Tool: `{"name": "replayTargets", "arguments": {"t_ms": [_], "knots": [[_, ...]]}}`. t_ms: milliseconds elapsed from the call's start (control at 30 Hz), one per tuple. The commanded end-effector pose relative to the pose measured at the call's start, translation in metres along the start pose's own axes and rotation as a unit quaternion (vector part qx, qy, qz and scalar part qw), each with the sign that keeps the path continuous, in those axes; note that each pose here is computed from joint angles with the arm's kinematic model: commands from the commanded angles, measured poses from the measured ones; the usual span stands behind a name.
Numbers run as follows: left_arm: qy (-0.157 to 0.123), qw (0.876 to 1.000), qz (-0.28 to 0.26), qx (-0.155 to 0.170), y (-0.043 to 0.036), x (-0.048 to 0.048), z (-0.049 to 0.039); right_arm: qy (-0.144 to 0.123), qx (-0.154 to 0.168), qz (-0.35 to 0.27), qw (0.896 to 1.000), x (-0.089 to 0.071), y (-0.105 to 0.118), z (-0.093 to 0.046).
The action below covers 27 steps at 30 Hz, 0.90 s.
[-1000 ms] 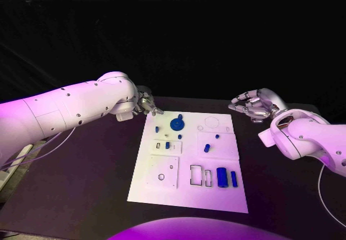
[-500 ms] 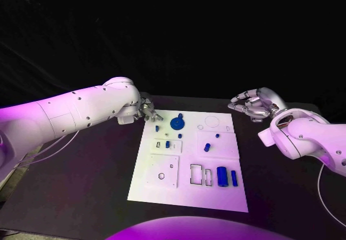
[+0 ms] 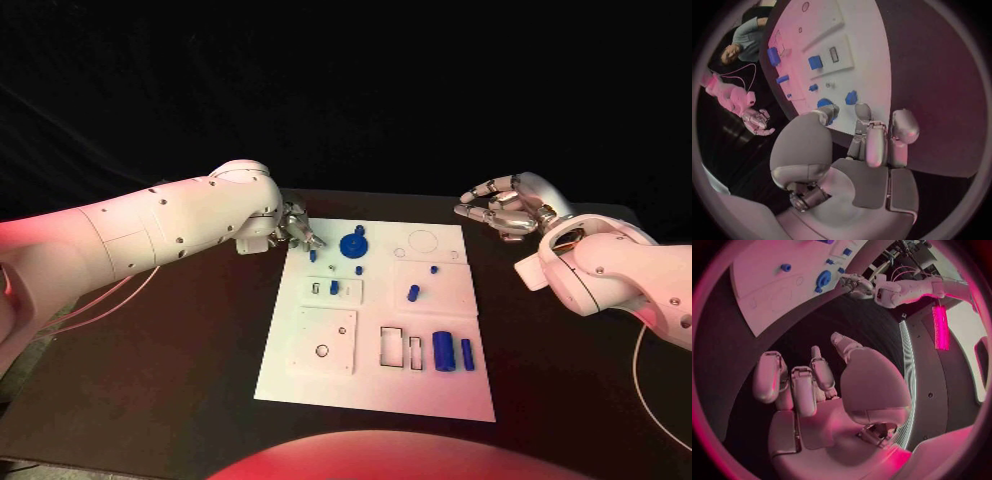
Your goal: Assemble the parts on the task board
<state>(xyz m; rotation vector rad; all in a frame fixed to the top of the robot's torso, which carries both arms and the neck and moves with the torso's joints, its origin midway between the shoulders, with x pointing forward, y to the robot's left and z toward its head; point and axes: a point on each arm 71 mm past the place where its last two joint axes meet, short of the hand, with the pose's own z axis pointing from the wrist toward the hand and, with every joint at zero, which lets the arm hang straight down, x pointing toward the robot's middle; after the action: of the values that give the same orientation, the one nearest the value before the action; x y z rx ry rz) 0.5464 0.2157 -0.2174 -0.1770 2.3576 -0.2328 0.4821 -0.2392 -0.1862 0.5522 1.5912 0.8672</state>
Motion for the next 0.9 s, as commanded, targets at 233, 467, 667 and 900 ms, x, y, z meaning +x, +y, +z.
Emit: {"name": "replayTargets", "arguments": {"t_ms": [233, 467, 667, 900], "knots": [[0.016, 1.000, 0.001, 0.007, -0.0016, 0.0030, 0.0002, 0.001, -0.006, -0.001, 1.000, 0.0008, 0.0008, 0.0001], [0.019, 1.000, 0.000, 0.008, -0.0022, 0.0037, 0.0001, 0.002, -0.005, -0.001, 1.000, 0.0013, 0.0007, 0.0003], [0.021, 1.000, -0.001, 0.008, -0.0018, 0.0037, 0.0005, 0.002, -0.005, -0.001, 1.000, 0.0016, 0.0006, 0.0003], [0.022, 1.000, -0.001, 0.006, -0.0008, 0.0032, 0.0014, 0.002, -0.005, -0.001, 1.000, 0.0019, 0.0005, 0.0003]]}}
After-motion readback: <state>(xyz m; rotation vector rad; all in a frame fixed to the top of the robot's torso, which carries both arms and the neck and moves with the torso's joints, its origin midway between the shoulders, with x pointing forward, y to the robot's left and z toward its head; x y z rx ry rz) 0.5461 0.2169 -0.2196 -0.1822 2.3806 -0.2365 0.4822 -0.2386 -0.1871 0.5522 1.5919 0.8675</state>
